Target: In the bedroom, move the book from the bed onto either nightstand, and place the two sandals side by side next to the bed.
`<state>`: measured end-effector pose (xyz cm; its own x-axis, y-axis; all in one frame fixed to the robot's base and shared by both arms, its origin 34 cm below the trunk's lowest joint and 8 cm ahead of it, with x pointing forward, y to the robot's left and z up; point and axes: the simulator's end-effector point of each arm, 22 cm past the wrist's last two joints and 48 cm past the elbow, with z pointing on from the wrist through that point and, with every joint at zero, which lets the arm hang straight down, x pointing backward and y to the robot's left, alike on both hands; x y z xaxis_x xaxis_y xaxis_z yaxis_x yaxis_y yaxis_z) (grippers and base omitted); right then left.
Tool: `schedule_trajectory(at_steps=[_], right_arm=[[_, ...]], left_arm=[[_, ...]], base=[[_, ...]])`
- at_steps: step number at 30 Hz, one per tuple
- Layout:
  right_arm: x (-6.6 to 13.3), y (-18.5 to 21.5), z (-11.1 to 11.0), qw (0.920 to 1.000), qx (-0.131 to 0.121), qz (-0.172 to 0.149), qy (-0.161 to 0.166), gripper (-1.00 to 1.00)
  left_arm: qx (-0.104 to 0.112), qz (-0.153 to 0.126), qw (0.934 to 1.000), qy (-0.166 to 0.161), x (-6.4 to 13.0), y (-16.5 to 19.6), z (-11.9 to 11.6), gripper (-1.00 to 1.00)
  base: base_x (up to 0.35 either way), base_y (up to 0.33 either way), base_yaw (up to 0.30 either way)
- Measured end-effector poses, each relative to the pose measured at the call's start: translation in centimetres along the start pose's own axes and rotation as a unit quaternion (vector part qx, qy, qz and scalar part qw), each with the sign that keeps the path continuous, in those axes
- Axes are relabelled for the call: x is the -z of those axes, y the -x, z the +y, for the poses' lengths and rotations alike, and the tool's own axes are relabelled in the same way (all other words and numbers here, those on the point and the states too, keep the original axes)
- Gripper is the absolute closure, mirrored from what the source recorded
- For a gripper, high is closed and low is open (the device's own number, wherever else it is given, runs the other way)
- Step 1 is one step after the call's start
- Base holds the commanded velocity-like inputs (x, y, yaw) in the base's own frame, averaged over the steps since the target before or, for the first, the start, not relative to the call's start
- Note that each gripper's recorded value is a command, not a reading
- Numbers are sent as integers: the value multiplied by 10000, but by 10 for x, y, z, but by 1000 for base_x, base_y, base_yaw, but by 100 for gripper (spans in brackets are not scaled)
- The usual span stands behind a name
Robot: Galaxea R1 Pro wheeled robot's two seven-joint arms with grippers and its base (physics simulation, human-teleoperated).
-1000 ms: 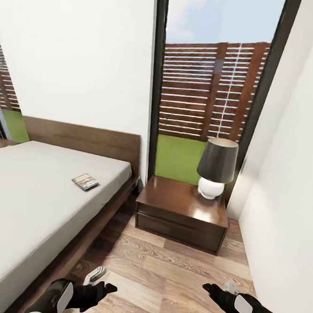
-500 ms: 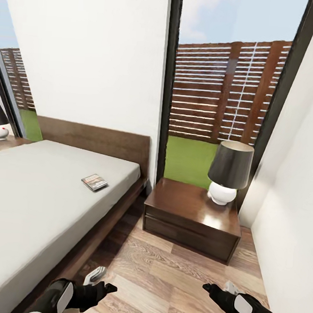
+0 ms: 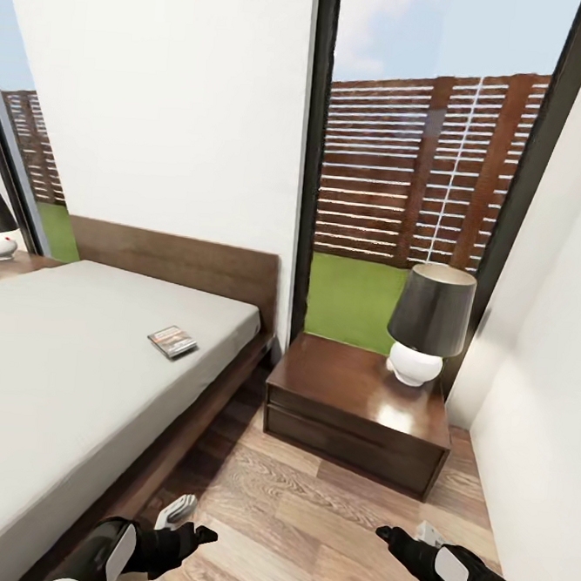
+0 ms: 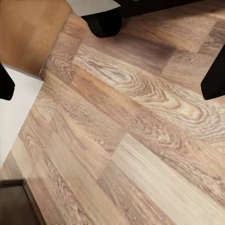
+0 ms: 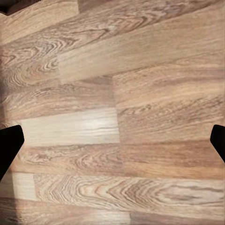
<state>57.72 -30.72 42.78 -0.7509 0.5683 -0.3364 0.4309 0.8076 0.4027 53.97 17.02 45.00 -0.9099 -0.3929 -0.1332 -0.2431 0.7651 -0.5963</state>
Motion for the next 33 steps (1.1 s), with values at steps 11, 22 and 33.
schedule_trajectory(at_steps=[11, 22, 33], right_arm=[[0, 0, 0, 10000, 0, 1, 1, -100], [1, 11, 7, 9999, 49, -108, 67, -100], [1, 15, 10, 9998, 62, -152, 94, -100]], left_arm=[[1, 1, 10000, 0, 0, 0, 0, -100], [1, 3, 10000, 0, 0, 0, 0, -100], [2, 4, 10000, 0, 0, 0, 0, -100]], base=[[91, -73, 1], [90, -57, 0], [88, -7, 0]])
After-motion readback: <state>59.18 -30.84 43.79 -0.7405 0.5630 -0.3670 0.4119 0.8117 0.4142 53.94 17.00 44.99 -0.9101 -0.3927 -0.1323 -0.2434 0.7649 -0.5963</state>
